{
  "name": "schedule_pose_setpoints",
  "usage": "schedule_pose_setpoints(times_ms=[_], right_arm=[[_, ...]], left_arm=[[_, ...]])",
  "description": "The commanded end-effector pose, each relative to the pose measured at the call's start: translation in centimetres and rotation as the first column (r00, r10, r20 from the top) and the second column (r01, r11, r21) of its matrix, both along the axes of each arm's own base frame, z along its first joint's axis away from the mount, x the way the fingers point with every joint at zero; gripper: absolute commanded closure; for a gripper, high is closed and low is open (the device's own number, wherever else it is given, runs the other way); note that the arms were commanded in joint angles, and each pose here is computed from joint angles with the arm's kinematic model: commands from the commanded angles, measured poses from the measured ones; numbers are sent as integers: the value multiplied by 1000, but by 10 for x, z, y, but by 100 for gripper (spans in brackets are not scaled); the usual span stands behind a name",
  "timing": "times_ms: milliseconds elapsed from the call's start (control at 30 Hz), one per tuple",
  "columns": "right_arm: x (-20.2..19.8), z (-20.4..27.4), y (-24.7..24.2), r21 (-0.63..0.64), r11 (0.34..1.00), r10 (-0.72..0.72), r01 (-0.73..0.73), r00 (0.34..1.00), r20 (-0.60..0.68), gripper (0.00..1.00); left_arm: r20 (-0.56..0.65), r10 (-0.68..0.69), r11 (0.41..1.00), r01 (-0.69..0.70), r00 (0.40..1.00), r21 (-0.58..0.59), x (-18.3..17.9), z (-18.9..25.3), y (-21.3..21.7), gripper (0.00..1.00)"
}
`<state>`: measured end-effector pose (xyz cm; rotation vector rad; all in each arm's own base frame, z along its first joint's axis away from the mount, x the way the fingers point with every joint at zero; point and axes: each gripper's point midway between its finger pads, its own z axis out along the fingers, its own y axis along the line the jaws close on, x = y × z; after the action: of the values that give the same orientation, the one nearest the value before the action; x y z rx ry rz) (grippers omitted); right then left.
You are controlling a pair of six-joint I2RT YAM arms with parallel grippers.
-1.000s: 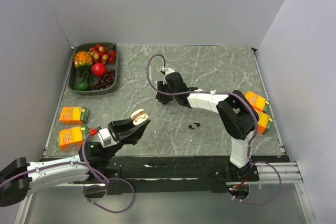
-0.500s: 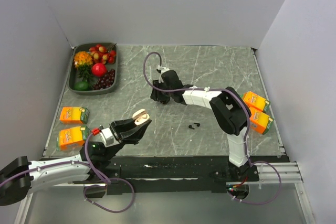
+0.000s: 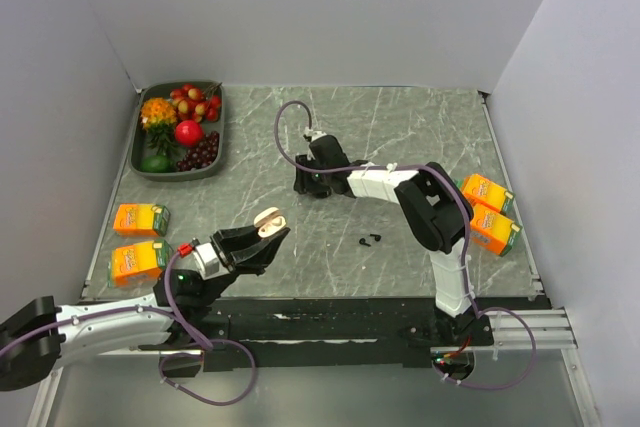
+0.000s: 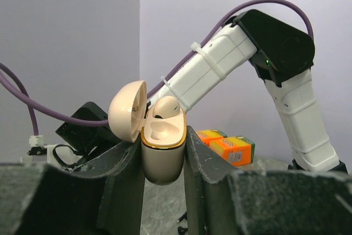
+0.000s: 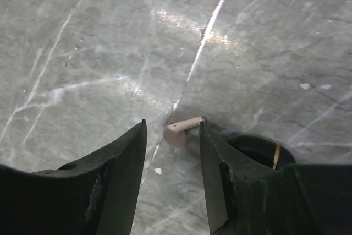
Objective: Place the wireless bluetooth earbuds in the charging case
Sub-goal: Pick up the earbud from the center of the board.
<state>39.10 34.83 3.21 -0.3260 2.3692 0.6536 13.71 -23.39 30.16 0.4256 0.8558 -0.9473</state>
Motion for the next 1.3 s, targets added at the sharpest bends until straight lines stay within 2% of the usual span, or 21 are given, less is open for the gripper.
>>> schedule_pose_setpoints(times_ms=[0, 700, 1000, 1267], right_arm=[[15, 5, -4, -22, 999, -25, 26, 999, 41, 48], [7, 7, 10, -97, 995, 12, -4, 997, 80, 51], [8, 1, 7, -125, 992, -6, 15, 997, 72, 56], [6, -9, 3, -142, 990, -14, 23, 998, 63, 68]], left_arm=[[42, 11, 997, -7, 999, -79, -7, 4, 16, 99], [47, -6, 997, 9, 999, -79, -10, 6, 15, 99], [47, -11, 997, 15, 999, -79, -11, 6, 15, 99], [46, -18, 997, 22, 999, -80, -12, 6, 14, 99]])
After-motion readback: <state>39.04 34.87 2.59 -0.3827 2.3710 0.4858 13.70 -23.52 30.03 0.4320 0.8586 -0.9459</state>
